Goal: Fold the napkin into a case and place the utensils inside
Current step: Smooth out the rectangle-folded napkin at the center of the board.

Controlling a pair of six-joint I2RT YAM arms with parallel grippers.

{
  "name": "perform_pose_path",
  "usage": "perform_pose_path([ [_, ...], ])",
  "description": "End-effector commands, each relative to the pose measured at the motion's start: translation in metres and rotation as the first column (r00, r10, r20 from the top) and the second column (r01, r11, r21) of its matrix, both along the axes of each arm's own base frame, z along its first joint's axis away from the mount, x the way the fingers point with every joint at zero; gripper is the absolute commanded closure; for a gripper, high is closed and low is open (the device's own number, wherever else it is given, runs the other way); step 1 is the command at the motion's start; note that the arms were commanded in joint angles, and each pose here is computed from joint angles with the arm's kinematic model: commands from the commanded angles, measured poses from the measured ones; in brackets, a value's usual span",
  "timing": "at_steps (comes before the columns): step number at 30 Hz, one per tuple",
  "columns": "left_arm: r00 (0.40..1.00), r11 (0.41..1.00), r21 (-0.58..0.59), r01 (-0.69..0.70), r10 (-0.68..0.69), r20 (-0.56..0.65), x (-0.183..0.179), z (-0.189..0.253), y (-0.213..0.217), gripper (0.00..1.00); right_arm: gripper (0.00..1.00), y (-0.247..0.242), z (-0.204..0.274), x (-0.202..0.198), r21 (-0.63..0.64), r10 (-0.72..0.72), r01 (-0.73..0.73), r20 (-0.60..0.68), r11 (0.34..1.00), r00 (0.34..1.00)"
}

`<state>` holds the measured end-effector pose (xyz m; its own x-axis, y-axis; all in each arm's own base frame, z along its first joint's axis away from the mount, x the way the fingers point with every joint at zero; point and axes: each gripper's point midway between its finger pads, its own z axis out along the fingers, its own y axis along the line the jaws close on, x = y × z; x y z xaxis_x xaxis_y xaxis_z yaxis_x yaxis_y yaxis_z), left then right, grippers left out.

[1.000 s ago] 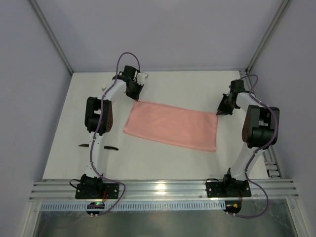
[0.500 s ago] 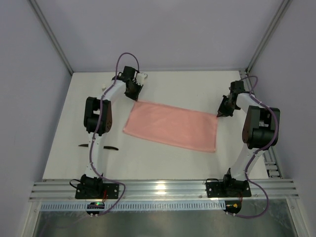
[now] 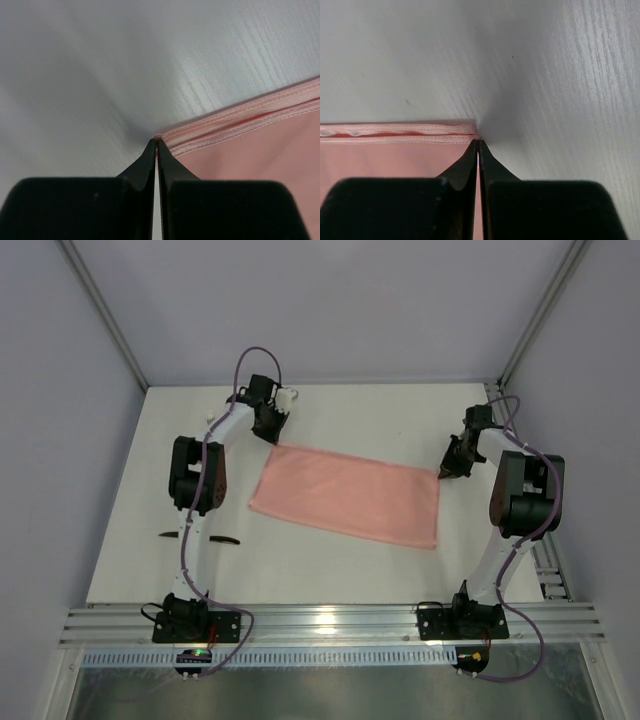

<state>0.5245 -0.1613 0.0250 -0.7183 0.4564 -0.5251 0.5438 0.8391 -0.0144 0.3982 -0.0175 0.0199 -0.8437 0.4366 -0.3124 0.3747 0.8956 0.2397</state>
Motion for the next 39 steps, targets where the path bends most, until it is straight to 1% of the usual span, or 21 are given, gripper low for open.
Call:
perform_pose_path([
  [1, 0.999, 0.999, 0.036, -0.029, 0.028, 0.024, -0.002, 0.017, 0.016, 1.00, 0.96, 0.000, -0.001, 0.011, 0.002, -0.011, 0.011, 0.017, 1.000, 1.000],
  [4, 0.998, 0.998, 0.052, -0.045, 0.043, 0.044, 0.000, 0.023, 0.020, 1.00, 0.94, 0.002, 0.000, 0.012, 0.014, -0.004, 0.003, 0.031, 1.000, 1.000],
  [6, 0.996, 0.996, 0.054, -0.066, 0.062, 0.071, 0.004, 0.032, 0.021, 0.98, 0.86, 0.002, 0.002, 0.015, 0.012, -0.001, 0.001, 0.040, 1.000, 0.999],
  [8, 0.991, 0.994, 0.067, -0.092, 0.085, 0.101, 0.009, 0.041, 0.026, 0.84, 0.79, 0.001, 0.007, 0.017, 0.009, 0.000, 0.000, 0.048, 1.000, 0.999],
  [9, 0.989, 0.992, 0.073, -0.107, 0.098, 0.114, 0.011, 0.044, 0.028, 0.78, 0.72, 0.001, 0.012, 0.022, 0.006, 0.003, -0.004, 0.065, 1.000, 0.998],
  [10, 0.984, 0.990, 0.076, -0.120, 0.109, 0.142, 0.016, 0.050, 0.030, 0.68, 0.68, 0.000, 0.016, 0.024, 0.004, 0.010, -0.010, 0.070, 1.000, 0.997],
  [11, 0.980, 0.989, 0.078, -0.126, 0.112, 0.166, 0.020, 0.057, 0.031, 0.63, 0.66, 0.000, 0.018, 0.024, 0.004, 0.011, -0.011, 0.066, 1.000, 0.998],
  [13, 0.970, 0.985, 0.088, -0.146, 0.124, 0.210, 0.026, 0.073, 0.035, 0.55, 0.62, -0.002, 0.028, 0.029, -0.011, 0.014, -0.013, 0.082, 1.000, 0.997],
  [17, 0.957, 0.984, 0.080, -0.160, 0.135, 0.258, 0.028, 0.103, 0.037, 0.49, 0.59, -0.009, 0.067, 0.035, -0.052, 0.008, -0.001, 0.144, 0.999, 0.990],
  [21, 0.945, 0.985, 0.048, -0.164, 0.143, 0.295, 0.016, 0.140, 0.038, 0.48, 0.58, -0.004, 0.107, 0.021, -0.112, 0.004, 0.019, 0.205, 0.993, 0.979],
  [23, 0.958, 0.988, 0.041, -0.151, 0.136, 0.251, -0.007, 0.137, 0.039, 0.51, 0.57, 0.003, 0.112, 0.005, -0.187, 0.025, 0.011, 0.189, 0.982, 0.982],
  [24, 0.961, 0.995, -0.015, -0.099, 0.100, 0.258, -0.023, 0.158, 0.030, 0.59, 0.57, 0.006, 0.125, -0.002, -0.206, 0.033, 0.013, 0.214, 0.978, 0.976],
  [25, 0.968, 0.997, -0.019, -0.077, 0.079, 0.239, -0.037, 0.158, 0.027, 0.63, 0.57, 0.008, 0.128, -0.010, -0.231, 0.038, 0.012, 0.210, 0.973, 0.977],
  [26, 0.987, 0.999, 0.001, -0.052, 0.051, 0.155, -0.064, 0.136, 0.029, 0.67, 0.57, 0.030, 0.122, -0.022, -0.230, 0.086, -0.041, 0.193, 0.972, 0.977],
  [27, 0.988, 1.000, -0.004, -0.024, 0.024, 0.154, -0.082, 0.146, 0.028, 0.71, 0.58, 0.041, 0.122, -0.029, -0.223, 0.111, -0.065, 0.200, 0.973, 0.973],
  [28, 0.992, 1.000, 0.012, 0.018, -0.020, 0.122, -0.099, 0.139, 0.024, 0.76, 0.59, 0.058, 0.133, -0.035, -0.190, 0.145, -0.099, 0.245, 0.977, 0.959],
  [30, 0.998, 0.997, 0.044, 0.066, -0.065, -0.005, -0.143, 0.107, 0.029, 0.79, 0.63, 0.100, 0.117, -0.059, -0.124, 0.220, -0.196, 0.233, 0.973, 0.947],
  [31, 0.997, 0.996, 0.041, 0.082, -0.082, -0.016, -0.155, 0.109, 0.030, 0.80, 0.64, 0.120, 0.126, -0.063, -0.072, 0.249, -0.238, 0.287, 0.968, 0.925],
  [34, 0.985, 0.992, 0.014, 0.123, -0.120, -0.122, -0.196, 0.092, 0.032, 0.77, 0.74, 0.176, 0.122, -0.089, 0.053, 0.318, -0.355, 0.334, 0.933, 0.887],
  [37, 0.977, 0.991, 0.005, 0.135, -0.133, -0.166, -0.216, 0.078, 0.032, 0.75, 0.85, 0.222, 0.115, -0.108, 0.142, 0.359, -0.433, 0.367, 0.890, 0.858],
  [39, 0.980, 0.989, 0.025, 0.145, -0.140, -0.140, -0.211, 0.068, 0.026, 0.75, 0.94, 0.241, 0.108, -0.113, 0.159, 0.377, -0.463, 0.387, 0.872, 0.842],
])
